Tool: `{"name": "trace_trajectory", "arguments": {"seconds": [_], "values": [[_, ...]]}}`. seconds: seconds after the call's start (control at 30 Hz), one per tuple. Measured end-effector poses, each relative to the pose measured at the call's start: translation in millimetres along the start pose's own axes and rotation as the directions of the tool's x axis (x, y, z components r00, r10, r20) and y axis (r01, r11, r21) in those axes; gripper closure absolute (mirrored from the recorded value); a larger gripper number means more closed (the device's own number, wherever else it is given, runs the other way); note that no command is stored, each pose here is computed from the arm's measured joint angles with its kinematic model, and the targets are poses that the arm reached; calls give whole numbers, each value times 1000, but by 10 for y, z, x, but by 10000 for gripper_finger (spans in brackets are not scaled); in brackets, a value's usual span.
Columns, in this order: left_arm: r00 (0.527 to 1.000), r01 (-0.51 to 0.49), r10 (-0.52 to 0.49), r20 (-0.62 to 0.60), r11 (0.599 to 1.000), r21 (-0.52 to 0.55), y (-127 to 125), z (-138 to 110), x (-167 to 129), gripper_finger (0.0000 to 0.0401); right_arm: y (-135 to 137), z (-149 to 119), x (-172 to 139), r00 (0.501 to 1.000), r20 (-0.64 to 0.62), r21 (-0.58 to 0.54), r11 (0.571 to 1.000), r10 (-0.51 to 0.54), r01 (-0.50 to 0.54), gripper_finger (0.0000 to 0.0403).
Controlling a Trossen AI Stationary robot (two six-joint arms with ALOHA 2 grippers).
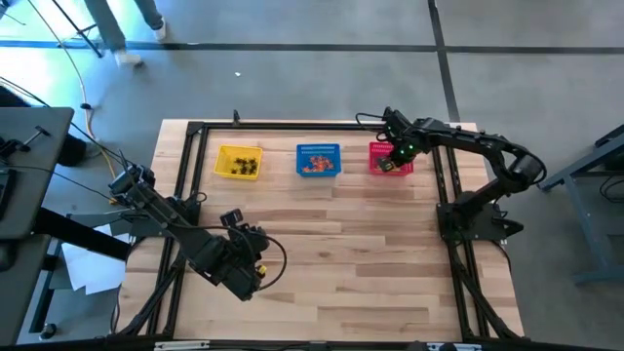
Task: Sort Halloween decoration
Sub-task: Put the green spider toy into the red basket, then return to Home Position
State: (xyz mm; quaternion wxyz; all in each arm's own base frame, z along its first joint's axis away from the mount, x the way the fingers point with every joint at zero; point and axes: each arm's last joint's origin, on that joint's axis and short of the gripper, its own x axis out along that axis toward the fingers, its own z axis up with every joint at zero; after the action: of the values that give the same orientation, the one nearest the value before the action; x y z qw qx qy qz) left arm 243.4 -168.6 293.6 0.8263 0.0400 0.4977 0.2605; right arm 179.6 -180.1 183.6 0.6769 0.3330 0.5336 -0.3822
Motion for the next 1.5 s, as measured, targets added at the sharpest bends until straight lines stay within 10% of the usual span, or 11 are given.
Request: {"name": "trace_trajectory", "arguments": {"seconds": [0.57,0.83,1.23,1.5], "values": [[1000,-4,5,6,1000,-17,2,3,1,268,7,-9,-4,999,-15,32,999,30,-30,269],[981,-174,176,87,984,-31,111,-108,-68,268,153,-175,-400,981,59,-42,982,187,-185,258],[971,-77,116,209,979,-187,430,-583,-231,268,582,-1051,-1440,784,374,-287,866,495,-410,258],[960,-39,104,259,969,-245,582,-823,-191,268,954,-1698,-1594,713,437,-486,811,548,-325,258]]}}
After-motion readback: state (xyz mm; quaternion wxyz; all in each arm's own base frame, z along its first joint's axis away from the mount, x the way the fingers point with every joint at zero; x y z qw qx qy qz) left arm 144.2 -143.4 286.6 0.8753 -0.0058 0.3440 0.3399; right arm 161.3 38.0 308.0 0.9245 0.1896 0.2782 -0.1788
